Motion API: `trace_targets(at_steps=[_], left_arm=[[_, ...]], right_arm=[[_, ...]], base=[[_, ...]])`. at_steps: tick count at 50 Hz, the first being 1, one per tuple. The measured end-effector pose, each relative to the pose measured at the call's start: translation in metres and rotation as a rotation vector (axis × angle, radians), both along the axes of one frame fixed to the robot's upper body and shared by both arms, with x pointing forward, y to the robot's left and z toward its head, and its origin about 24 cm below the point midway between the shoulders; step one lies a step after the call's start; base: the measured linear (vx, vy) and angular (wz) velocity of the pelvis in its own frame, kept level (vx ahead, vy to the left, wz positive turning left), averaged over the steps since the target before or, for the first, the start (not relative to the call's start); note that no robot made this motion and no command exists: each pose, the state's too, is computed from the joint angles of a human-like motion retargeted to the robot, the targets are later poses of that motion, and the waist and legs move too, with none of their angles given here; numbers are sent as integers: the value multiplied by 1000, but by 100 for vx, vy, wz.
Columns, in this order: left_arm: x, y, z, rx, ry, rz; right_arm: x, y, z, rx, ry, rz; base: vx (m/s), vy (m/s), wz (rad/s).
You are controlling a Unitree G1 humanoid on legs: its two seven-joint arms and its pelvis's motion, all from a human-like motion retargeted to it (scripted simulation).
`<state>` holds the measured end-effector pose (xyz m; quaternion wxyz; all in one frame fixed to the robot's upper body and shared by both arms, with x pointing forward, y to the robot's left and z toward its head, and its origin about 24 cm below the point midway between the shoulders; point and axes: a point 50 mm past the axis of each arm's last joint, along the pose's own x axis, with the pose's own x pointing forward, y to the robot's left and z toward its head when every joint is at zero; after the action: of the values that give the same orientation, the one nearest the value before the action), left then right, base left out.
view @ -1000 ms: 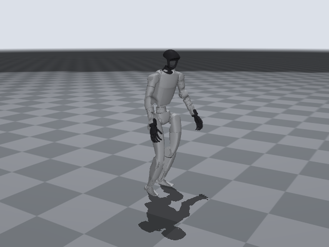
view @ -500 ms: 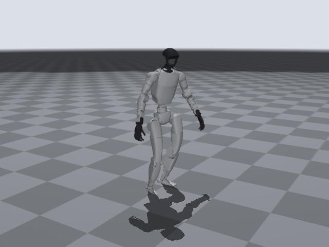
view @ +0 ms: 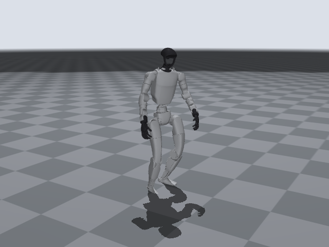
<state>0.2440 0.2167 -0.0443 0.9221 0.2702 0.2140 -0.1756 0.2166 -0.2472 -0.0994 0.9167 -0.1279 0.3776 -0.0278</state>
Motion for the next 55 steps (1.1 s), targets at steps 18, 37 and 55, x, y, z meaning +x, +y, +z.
trace_targets(at_steps=[18,37,55], left_arm=[[-41,77,-27,-42,122,486],[-102,56,-84,2,526,389],[56,-14,65,-268,-365,226]], right_arm=[[-10,-15,0,-65,50,73],[2,-35,19,-216,37,243],[-20,-29,19,-315,-127,119]], base=[[1,-6,3],[9,9,-2],[23,-5,40]])
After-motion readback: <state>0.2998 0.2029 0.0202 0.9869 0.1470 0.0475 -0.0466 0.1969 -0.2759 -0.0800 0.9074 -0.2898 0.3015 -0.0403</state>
